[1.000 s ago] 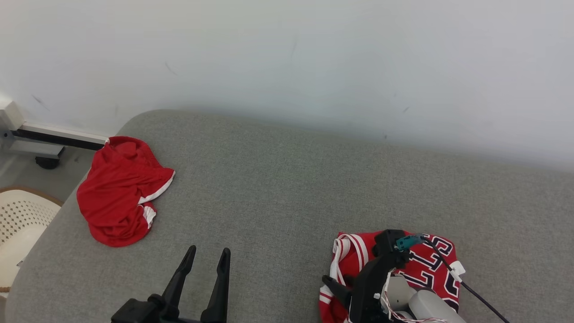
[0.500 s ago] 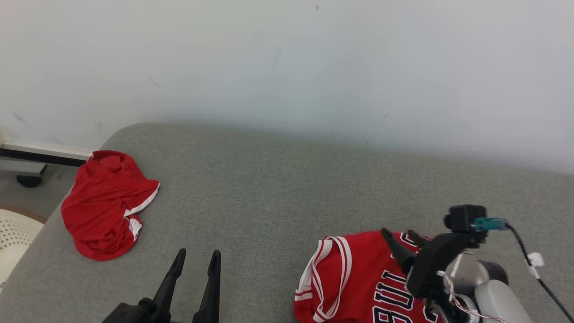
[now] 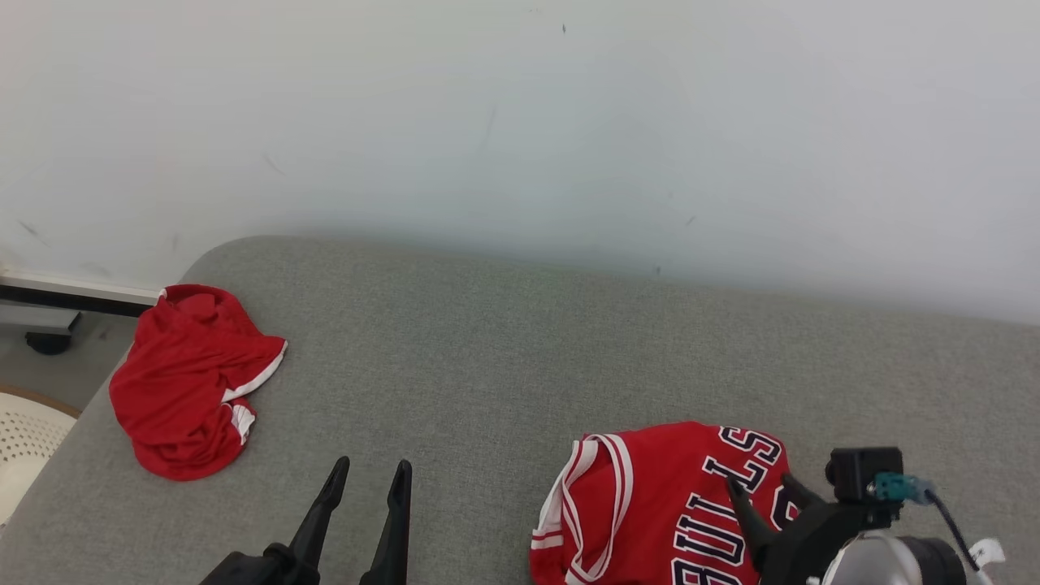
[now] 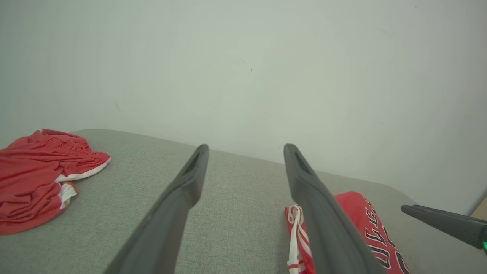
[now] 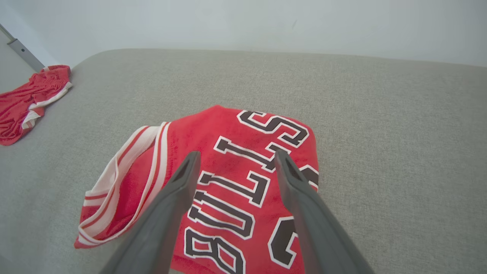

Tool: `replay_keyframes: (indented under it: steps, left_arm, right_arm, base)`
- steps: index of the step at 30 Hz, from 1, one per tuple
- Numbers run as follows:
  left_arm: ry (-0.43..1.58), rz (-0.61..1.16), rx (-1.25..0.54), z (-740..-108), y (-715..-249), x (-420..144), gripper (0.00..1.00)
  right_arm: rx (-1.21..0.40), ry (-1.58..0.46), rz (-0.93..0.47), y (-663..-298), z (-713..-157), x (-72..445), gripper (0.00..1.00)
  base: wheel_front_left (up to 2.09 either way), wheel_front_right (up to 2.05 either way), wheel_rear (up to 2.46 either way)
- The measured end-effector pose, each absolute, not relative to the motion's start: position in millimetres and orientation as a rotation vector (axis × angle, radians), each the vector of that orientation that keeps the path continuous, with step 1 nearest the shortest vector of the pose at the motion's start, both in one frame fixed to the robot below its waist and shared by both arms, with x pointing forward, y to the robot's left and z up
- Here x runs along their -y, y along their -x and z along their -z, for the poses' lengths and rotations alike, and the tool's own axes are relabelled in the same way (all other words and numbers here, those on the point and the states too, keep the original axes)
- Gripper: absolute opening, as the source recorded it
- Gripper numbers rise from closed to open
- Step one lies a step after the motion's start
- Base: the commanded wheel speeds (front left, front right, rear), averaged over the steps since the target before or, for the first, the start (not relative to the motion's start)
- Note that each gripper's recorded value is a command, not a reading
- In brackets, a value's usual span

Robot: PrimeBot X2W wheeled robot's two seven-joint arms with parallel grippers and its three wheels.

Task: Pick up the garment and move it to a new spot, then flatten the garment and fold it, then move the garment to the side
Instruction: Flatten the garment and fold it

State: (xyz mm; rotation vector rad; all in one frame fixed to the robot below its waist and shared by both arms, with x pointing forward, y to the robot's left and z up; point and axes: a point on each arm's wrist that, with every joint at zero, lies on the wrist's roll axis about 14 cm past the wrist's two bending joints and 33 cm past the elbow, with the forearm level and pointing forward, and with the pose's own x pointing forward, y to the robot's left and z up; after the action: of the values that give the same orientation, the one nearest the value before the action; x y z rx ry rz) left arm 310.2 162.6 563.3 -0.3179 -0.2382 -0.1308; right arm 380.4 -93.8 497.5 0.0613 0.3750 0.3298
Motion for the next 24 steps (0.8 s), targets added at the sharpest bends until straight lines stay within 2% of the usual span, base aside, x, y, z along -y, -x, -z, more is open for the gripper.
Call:
replay_keyframes:
  steps: [8,13,24]
  left_arm:
    - [0.314,0.117,0.247,-565,-306,-168,1.00]
    - [0.313,0.113,0.249,-565,-305,-170,1.00]
    - [0.312,0.097,0.245,-564,-303,-173,1.00]
  right_arm:
    - [-0.477,-0.019,-0.412,-348,-449,68,1.00]
    - [-0.495,0.062,-0.439,-343,-437,61,1.00]
    - [-0.574,0.247,-0.380,-336,-410,88,1.00]
  base:
    - [0.00,0.00,0.00]
    - [0.00,0.00,0.00]
    - [0.00,0.00,0.00]
